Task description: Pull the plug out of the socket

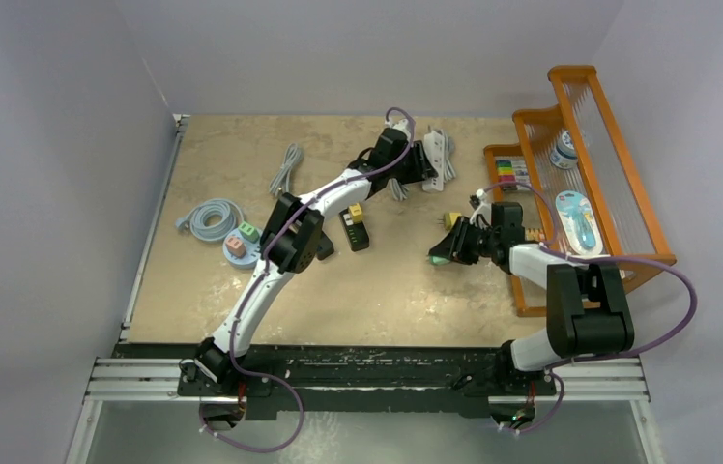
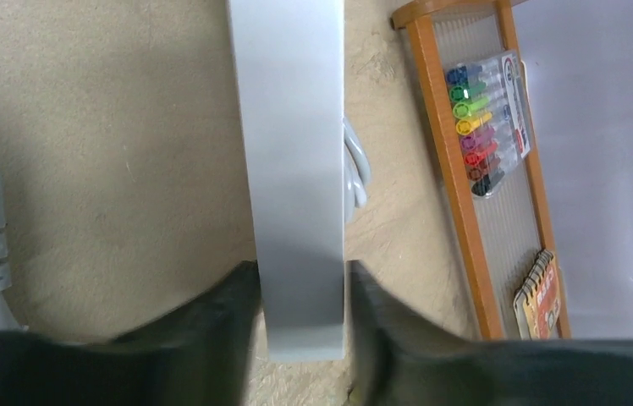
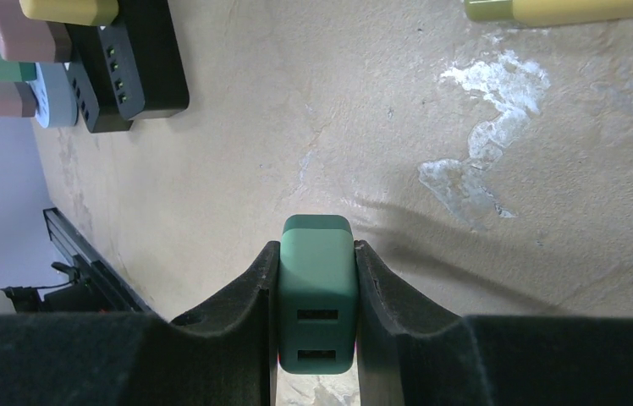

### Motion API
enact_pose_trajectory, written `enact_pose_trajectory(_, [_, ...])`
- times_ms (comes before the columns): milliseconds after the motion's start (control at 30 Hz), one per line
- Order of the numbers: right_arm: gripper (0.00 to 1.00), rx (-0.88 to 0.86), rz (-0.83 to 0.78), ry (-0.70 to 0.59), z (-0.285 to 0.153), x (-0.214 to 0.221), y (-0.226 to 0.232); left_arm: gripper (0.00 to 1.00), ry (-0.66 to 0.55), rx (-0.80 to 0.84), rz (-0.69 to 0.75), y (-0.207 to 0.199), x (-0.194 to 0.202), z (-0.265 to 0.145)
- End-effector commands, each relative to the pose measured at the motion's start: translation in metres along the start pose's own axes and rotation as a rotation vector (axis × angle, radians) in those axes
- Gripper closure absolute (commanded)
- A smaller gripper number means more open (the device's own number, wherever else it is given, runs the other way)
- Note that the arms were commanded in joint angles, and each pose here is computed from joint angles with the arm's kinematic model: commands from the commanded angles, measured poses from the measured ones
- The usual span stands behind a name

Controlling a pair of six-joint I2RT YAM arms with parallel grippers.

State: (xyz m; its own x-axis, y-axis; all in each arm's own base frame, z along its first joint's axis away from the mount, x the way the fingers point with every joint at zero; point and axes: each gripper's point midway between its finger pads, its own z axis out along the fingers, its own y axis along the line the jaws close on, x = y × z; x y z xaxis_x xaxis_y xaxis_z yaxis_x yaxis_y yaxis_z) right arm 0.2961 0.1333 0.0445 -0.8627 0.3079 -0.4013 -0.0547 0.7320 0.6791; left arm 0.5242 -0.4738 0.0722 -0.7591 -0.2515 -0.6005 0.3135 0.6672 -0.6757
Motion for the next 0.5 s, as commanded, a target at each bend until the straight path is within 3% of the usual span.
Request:
enact_pose_trajectory(0, [0.65, 0.004, 0.007, 0.004, 0.003, 0.000, -0.005, 0.42, -0.055, 0.071, 0.032, -0.023, -0.032, -0.010])
enact_pose_trajectory(33, [0.60, 0.007, 0.000, 0.005, 0.004, 0.001, -0.006, 0.34, -0.059, 0.072, 0.039, -0.023, -0.036, -0.013])
enact_pose_trajectory(233, [0.41, 0.088, -0.078, -0.071, 0.002, -0.024, -0.015, 0.26, -0.105, 0.063, 0.060, -0.024, -0.075, -0.043])
enact_pose_trajectory(467, [0.36, 0.145, -0.154, -0.179, -0.007, -0.066, -0.008, 0.22, -0.219, 0.098, 0.154, -0.065, -0.137, -0.102])
